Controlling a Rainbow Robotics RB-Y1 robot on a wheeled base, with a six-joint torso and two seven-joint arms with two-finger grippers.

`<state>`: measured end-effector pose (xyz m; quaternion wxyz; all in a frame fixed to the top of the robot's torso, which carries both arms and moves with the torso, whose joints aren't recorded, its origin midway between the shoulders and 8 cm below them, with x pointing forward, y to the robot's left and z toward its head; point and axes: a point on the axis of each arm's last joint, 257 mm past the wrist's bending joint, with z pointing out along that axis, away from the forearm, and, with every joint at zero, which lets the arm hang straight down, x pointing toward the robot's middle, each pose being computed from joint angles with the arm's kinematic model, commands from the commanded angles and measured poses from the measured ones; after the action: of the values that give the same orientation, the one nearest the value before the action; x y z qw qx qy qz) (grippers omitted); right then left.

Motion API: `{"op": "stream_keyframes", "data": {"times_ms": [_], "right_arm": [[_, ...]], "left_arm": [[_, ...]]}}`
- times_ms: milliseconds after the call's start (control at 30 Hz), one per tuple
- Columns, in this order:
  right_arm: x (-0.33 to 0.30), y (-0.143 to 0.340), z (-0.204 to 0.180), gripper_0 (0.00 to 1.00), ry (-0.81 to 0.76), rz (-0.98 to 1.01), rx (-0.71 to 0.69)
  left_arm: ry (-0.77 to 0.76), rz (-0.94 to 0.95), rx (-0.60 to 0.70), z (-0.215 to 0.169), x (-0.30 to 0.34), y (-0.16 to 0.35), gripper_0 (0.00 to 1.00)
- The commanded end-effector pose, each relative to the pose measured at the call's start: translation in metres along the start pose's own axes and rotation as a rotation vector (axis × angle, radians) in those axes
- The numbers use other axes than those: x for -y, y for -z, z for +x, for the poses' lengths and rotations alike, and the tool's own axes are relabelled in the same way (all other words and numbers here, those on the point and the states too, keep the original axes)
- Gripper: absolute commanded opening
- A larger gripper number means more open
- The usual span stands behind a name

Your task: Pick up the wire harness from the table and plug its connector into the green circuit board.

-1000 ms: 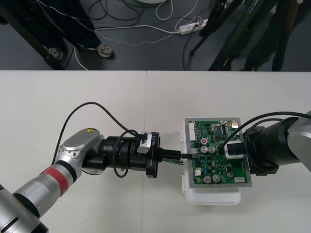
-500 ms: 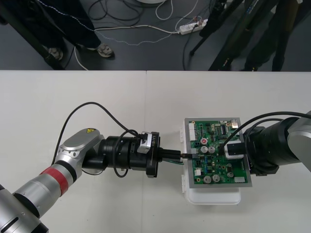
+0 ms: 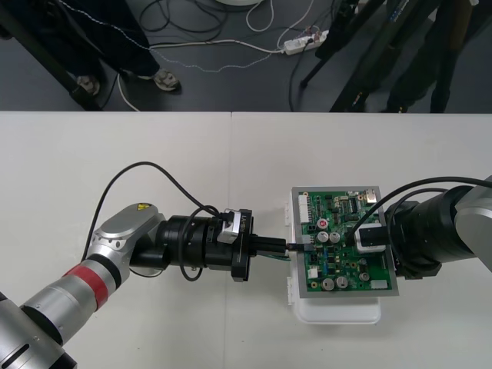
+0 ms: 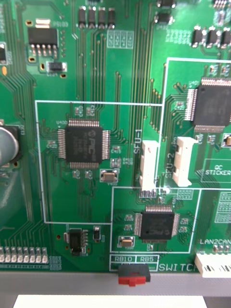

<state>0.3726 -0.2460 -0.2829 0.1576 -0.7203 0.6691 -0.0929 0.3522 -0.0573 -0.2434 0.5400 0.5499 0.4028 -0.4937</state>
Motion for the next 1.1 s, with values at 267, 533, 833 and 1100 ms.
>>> {"op": "stream_keyframes", "data": {"times_ms": [267, 533, 833, 1100], "right_arm": [[0.004, 0.007, -0.028, 1.0, 0.022, 0.007, 0.063], [0.004, 0.007, -0.028, 1.0, 0.023, 0.007, 0.065], [0.003, 0.007, -0.029, 1.0, 0.02, 0.004, 0.068], [0.004, 0.009, -0.031, 1.0, 0.024, 0.005, 0.075]], "left_arm": [[-0.017, 0.033, -0.001, -0.01, -0.003, -0.027, 0.0], [-0.018, 0.036, 0.012, -0.013, -0.002, -0.032, 0.0], [-0.015, 0.042, 0.037, -0.018, 0.001, -0.044, 0.0], [-0.014, 0.044, 0.049, -0.021, 0.002, -0.049, 0.0]]}}
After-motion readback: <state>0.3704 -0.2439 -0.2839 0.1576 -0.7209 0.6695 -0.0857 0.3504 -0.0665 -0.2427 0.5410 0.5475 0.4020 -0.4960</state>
